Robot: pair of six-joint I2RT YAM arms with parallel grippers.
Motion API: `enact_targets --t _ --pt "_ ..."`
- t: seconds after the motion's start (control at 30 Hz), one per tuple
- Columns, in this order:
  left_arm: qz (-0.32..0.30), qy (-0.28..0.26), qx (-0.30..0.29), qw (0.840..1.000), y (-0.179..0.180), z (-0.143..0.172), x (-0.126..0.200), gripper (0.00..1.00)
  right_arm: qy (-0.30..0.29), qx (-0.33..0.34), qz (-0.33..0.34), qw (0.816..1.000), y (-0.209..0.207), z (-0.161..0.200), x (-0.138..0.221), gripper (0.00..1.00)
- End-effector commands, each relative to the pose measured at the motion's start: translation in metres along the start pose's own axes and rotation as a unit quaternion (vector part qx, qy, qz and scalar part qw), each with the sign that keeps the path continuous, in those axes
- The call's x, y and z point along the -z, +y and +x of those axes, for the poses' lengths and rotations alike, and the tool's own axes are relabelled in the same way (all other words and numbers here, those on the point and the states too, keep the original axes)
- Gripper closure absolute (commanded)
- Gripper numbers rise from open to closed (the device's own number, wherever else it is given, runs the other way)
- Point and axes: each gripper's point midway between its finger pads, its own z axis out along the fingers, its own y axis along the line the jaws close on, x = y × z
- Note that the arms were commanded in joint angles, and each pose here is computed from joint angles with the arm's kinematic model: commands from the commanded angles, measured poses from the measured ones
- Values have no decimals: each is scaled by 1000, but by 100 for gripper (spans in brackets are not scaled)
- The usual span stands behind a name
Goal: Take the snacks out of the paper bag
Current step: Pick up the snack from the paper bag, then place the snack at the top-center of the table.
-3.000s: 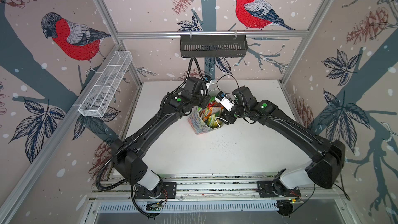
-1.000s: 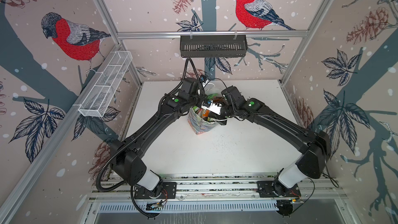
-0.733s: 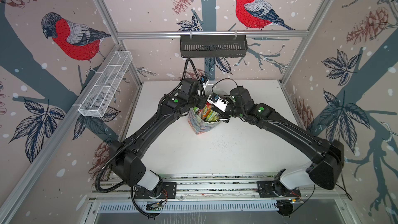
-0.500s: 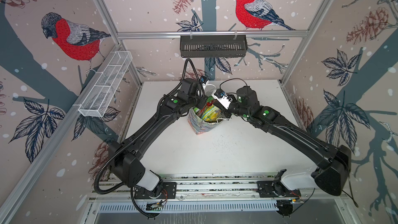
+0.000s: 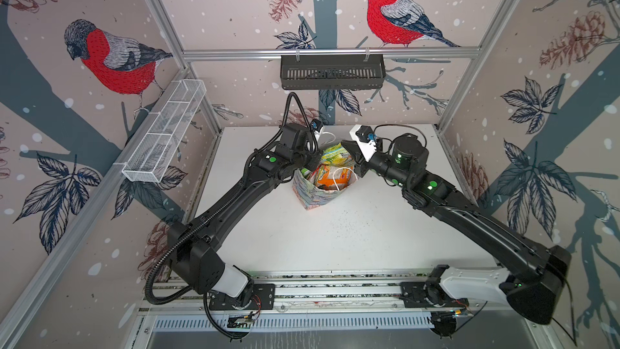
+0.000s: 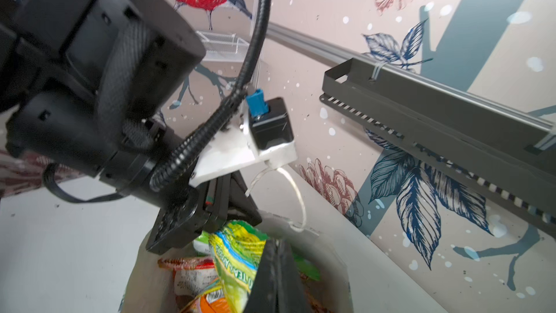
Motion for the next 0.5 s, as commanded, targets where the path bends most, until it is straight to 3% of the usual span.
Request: enact_targets --t 0.0,0.47 --pt "-2 -10 -2 1000 1 -5 3 100 -70 -4 57 996 -23 -39 12 100" --pt "-8 -12 -8 1000 3 -6 2 100 -175 -13 206 963 -82 -100 96 100"
